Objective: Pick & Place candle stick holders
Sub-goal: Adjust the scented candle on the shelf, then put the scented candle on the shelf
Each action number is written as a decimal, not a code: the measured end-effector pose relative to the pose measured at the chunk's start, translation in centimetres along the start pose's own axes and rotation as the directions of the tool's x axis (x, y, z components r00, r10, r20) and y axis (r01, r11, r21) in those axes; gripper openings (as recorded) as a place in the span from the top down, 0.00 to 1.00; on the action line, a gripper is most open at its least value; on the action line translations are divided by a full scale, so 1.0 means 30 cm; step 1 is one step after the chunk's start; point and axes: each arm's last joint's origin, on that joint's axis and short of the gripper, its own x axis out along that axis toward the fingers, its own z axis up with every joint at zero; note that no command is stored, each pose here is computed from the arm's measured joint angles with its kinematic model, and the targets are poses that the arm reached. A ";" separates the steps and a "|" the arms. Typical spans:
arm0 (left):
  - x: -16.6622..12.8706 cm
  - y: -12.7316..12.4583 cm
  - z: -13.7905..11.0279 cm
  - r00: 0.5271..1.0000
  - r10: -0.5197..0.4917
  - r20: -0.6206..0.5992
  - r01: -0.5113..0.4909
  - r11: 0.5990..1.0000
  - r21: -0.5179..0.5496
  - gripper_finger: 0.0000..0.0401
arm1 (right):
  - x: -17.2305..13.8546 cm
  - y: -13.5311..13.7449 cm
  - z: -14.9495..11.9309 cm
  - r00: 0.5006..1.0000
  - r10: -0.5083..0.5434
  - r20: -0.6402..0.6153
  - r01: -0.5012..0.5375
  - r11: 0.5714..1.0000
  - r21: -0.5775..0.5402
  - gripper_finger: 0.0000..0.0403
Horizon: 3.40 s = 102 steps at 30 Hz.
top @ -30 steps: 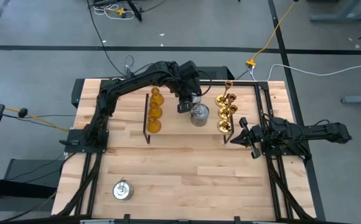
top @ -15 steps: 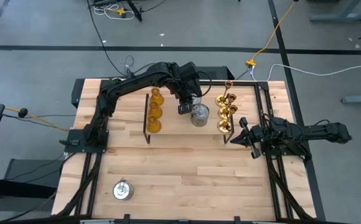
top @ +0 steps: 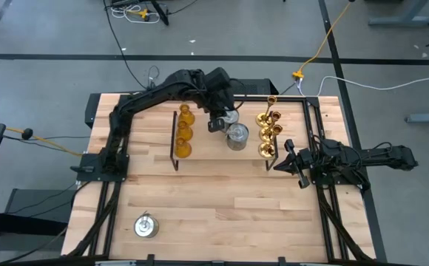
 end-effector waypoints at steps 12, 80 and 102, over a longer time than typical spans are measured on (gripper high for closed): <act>-0.174 -0.030 -0.058 0.998 0.019 -0.056 -0.018 1.000 0.002 0.94 | 0.000 0.000 0.000 1.000 0.000 0.001 0.000 1.000 0.000 0.97; -0.540 -0.777 -0.758 0.950 -0.283 -0.129 0.307 0.789 0.533 0.40 | 0.000 0.000 0.000 1.000 0.000 0.001 0.000 1.000 0.000 0.97; -0.404 -0.888 -1.015 0.915 -0.375 -0.148 0.393 0.744 0.540 0.01 | 0.000 0.000 0.000 1.000 0.000 0.001 0.000 1.000 0.000 0.97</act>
